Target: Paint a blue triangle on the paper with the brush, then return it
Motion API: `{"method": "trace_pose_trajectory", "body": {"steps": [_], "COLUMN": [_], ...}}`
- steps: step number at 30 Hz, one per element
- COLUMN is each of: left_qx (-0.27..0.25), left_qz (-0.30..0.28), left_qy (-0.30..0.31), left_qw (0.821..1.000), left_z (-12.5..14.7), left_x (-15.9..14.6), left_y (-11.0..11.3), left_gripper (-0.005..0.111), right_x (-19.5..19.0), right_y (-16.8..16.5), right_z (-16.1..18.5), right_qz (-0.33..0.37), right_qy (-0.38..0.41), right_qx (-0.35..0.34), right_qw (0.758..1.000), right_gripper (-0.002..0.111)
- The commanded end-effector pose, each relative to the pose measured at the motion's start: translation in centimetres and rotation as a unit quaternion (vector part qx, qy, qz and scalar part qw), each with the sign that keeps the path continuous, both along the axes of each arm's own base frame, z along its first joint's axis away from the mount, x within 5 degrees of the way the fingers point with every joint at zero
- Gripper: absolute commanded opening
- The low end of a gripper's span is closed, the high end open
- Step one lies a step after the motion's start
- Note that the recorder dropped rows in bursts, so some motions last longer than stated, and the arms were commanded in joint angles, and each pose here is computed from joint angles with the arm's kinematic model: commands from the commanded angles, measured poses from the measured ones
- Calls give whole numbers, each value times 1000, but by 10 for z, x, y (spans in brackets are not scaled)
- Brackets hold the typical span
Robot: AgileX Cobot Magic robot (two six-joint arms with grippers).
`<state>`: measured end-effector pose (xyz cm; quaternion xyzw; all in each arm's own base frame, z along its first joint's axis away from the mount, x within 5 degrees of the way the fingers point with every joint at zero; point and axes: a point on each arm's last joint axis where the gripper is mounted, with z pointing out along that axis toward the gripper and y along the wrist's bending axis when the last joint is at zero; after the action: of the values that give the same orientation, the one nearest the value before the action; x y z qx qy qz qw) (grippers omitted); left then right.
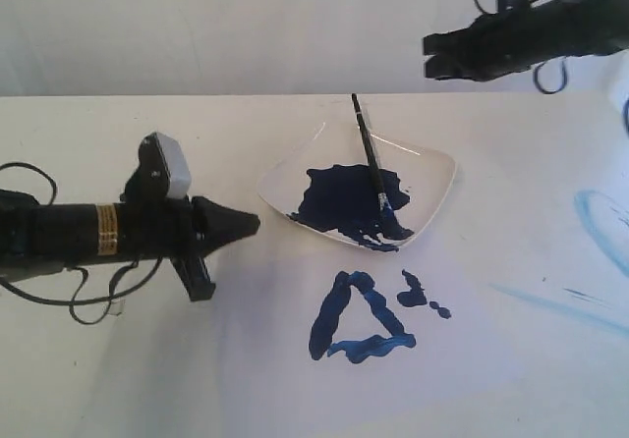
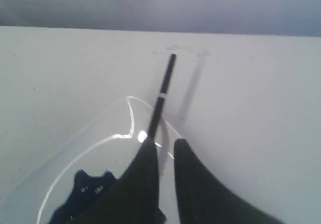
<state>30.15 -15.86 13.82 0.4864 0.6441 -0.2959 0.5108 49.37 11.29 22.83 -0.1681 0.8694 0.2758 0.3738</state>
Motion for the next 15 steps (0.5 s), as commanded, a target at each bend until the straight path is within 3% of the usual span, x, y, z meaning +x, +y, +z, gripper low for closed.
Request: {"method": "trace_pose_trajectory", "body": {"steps": [1, 4, 6, 10, 15], "left_qx": [-36, -79, -94, -107, -145], "left_qz": [69, 183, 222, 255, 297], "left_qy": [-48, -73, -86, -114, -124], "left_qw": [996, 977, 967, 954, 936], "left_z": [45, 76, 88, 102, 111], "left_x": [2, -11, -24, -51, -82], "left_y": [35, 79, 93, 104, 110], "left_gripper": [0, 0, 0, 0, 0], "right_x": [-27, -73, -103, -166, -233], "right_y": [-76, -120, -128, -119, -106], "right_z": [33, 70, 95, 129, 143], "right_qz": [-33, -99, -115, -125, -127], "right_qy": [3, -67, -126, -220, -288], "right_qx": [-21, -49, -57, -15, 14], "right_qw": [999, 992, 984, 967, 949], "right_gripper": [0, 0, 0, 0, 0]}}
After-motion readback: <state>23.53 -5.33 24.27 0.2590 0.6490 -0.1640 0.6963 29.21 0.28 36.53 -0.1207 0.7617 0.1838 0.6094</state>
